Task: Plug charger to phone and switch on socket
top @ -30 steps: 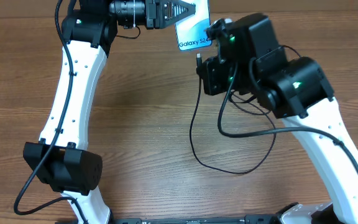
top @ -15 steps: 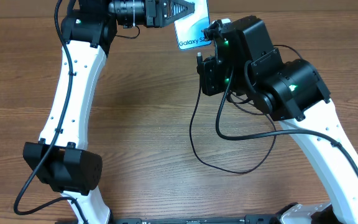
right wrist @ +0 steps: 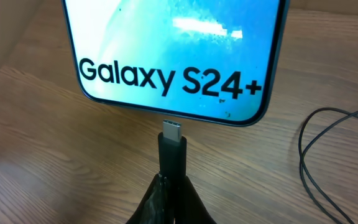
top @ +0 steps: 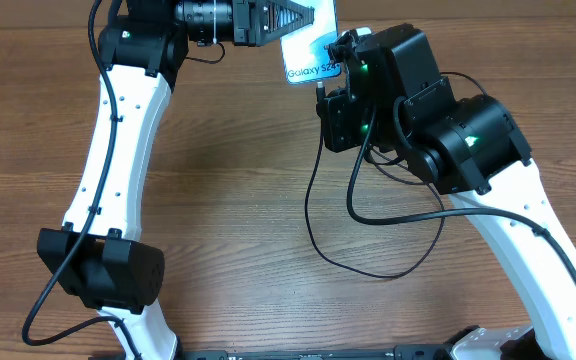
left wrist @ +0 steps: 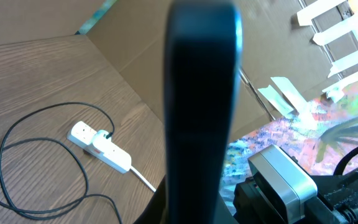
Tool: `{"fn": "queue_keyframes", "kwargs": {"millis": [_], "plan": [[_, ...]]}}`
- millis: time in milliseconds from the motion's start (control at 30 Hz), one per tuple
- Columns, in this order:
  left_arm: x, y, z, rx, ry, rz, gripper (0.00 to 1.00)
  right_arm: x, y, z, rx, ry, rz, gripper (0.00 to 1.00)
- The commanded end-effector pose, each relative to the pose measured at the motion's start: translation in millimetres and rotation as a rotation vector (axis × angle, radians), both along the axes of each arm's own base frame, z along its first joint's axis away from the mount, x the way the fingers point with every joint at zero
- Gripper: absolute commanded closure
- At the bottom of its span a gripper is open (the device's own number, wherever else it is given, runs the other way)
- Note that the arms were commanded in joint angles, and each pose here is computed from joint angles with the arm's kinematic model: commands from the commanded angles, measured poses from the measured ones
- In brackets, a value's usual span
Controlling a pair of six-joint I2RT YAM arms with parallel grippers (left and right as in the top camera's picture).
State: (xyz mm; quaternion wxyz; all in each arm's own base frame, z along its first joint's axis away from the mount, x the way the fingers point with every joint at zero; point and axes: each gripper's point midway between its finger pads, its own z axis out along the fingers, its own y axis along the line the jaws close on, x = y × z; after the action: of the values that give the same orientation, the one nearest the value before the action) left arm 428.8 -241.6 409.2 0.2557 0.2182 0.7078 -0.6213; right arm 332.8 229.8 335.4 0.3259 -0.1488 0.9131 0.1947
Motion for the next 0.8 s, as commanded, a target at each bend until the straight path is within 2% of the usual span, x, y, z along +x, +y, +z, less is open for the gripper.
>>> {"fn": "queue_keyframes", "kwargs": {"millis": [0, 767], "plan": [[-10.7, -3.7, 9.5, -0.02, -0.007, -0.05, 0.96, 0.8, 5.5, -1.3, 0.013, 0.009, 0.01, 0.96], [-6.1, -2.9, 7.9, -0.007, -0.065, -0.03, 0.96, 0.5, 8.3, -1.6, 0.022, 0.014, 0.021, 0.96]]}}
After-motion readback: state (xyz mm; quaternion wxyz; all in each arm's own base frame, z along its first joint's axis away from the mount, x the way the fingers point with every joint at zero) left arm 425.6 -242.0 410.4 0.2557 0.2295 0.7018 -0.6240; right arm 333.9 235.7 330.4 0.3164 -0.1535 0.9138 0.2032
